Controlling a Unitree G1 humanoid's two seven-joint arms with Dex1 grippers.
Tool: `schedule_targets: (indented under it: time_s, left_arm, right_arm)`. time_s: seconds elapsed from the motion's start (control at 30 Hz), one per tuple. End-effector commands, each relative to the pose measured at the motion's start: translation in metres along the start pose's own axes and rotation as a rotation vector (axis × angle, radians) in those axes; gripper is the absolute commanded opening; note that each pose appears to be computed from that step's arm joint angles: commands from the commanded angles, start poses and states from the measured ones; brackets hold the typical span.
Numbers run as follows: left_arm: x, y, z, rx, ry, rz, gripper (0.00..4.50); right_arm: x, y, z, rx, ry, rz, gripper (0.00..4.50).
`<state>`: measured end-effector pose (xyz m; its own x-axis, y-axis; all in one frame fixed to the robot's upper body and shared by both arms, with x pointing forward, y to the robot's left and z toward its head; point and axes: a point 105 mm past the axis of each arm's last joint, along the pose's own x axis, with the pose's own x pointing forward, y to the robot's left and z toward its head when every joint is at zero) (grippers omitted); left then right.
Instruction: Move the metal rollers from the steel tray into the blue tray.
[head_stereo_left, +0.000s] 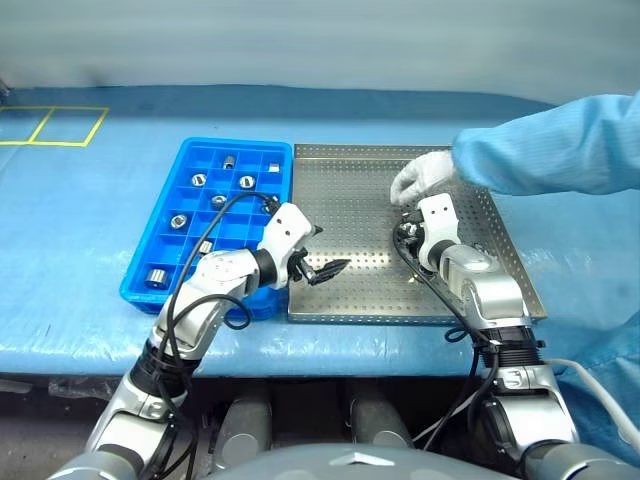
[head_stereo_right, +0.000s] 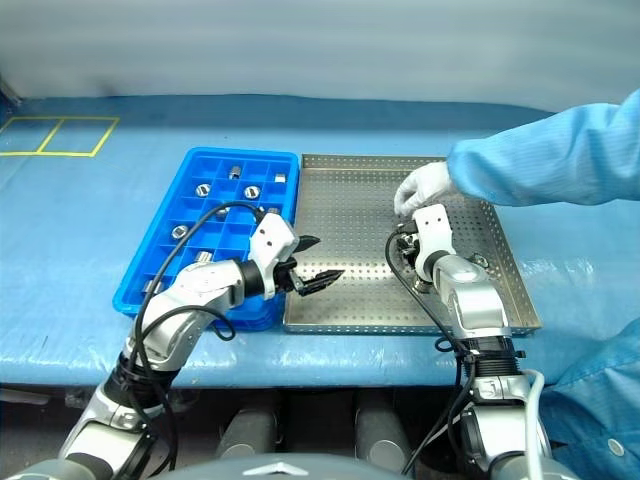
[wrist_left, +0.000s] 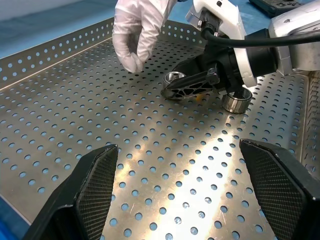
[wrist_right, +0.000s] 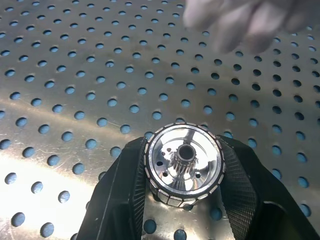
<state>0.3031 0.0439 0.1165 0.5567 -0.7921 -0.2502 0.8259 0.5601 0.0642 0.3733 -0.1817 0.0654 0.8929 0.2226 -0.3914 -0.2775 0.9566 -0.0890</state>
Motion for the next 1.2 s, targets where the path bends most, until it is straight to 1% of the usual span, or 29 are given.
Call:
schedule_targets:
  time_s: [0.03,0.1,0.17,0.3,0.37,0.4,0.47,0.53,0.7,0.77,0.93,1.2]
  left_arm:
    - [-0.01,0.011,0.008,0.011,-0.037,0.06,4.24]
    - [-0.013,0.014,0.007,0.0,-0.039,0.076,4.24]
    - [-0.02,0.017,0.007,-0.009,-0.044,0.095,4.24]
    - [-0.043,0.034,0.004,-0.03,-0.052,0.224,4.24]
    - [-0.056,0.043,0.002,-0.047,-0.055,0.303,4.24]
    - [-0.065,0.047,0.001,-0.07,-0.063,0.346,4.24]
    - [-0.081,0.053,0.001,-0.111,-0.082,0.422,4.24]
    - [-0.099,0.064,0.0,-0.121,-0.078,0.535,4.24]
    - [-0.136,0.085,0.002,-0.122,-0.083,0.807,4.24]
    - [-0.143,0.086,-0.002,-0.138,-0.078,0.856,4.24]
    - [-0.142,0.07,-0.016,-0.158,-0.036,0.824,4.24]
    - [-0.137,0.059,-0.023,-0.171,-0.012,0.808,4.24]
  right_arm:
    - [-0.007,0.002,0.03,-0.065,-0.097,0.0,1.7]
    - [-0.009,0.007,0.039,-0.105,-0.123,0.007,1.7]
    - [-0.012,0.019,0.054,-0.128,-0.17,0.057,1.7]
    - [-0.02,0.064,0.086,-0.162,-0.277,0.253,1.7]
    - [-0.024,0.088,0.092,-0.172,-0.294,0.369,1.7]
    - [-0.026,0.103,0.093,-0.17,-0.291,0.454,1.7]
    - [-0.031,0.128,0.091,-0.185,-0.268,0.595,1.7]
    - [-0.03,0.147,0.09,-0.229,-0.253,0.673,1.7]
    - [-0.014,0.176,0.102,-0.259,-0.264,0.728,1.7]
    - [-0.003,0.184,0.108,-0.259,-0.271,0.72,1.7]
    - [0.017,0.2,0.117,-0.244,-0.29,0.728,1.7]
    - [0.033,0.218,0.113,-0.256,-0.265,0.758,1.7]
